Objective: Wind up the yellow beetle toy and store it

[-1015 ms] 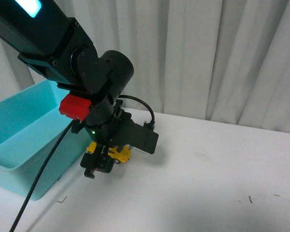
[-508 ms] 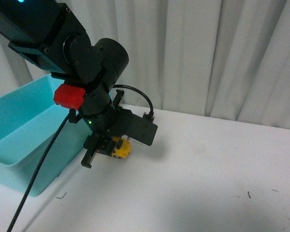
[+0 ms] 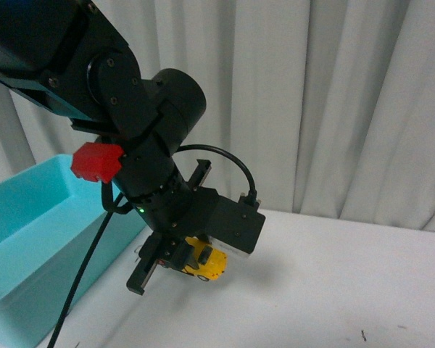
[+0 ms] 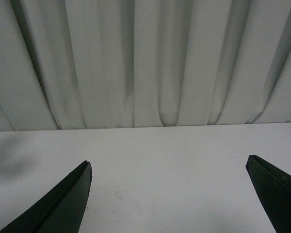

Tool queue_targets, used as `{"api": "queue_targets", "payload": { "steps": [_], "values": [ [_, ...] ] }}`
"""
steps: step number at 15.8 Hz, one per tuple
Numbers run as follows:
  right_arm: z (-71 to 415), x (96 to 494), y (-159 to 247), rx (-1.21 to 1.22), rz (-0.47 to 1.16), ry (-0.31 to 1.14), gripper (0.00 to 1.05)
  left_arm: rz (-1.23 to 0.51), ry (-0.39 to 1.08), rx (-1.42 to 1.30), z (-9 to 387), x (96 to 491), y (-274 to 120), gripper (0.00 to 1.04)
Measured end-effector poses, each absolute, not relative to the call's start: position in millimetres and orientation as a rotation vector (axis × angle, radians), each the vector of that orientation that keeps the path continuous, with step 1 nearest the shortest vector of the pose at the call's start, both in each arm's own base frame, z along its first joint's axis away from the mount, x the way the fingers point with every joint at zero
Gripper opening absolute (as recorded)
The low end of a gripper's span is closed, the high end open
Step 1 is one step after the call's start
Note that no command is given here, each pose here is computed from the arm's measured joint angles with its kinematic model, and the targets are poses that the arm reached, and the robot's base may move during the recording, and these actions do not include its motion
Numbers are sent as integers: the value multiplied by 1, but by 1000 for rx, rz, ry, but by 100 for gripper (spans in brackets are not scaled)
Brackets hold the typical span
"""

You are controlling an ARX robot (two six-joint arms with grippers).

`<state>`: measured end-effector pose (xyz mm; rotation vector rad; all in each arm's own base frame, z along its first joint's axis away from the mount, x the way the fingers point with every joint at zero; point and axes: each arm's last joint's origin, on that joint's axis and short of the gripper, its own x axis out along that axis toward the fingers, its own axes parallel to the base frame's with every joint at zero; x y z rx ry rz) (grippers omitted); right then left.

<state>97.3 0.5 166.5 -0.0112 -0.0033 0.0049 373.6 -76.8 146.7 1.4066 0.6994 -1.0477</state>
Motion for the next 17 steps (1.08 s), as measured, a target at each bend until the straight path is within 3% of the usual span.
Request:
{"api": "queue_targets", "payload": {
  "steps": [4,7,9,13,17],
  "values": [
    [167,97,0,-11,5,-4,98,-856,504,1174,233,374,-72,31],
    [167,97,0,-11,5,-3,98,-631,476,952,291,370,-26,31],
    [167,97,0,-11,5,-4,98,-454,542,794,311,368,18,31],
    [167,97,0,-11,5,-4,98,-80,727,552,299,365,95,31],
    [167,97,0,-11,5,-3,98,92,840,413,255,371,114,31]
  ]
}}
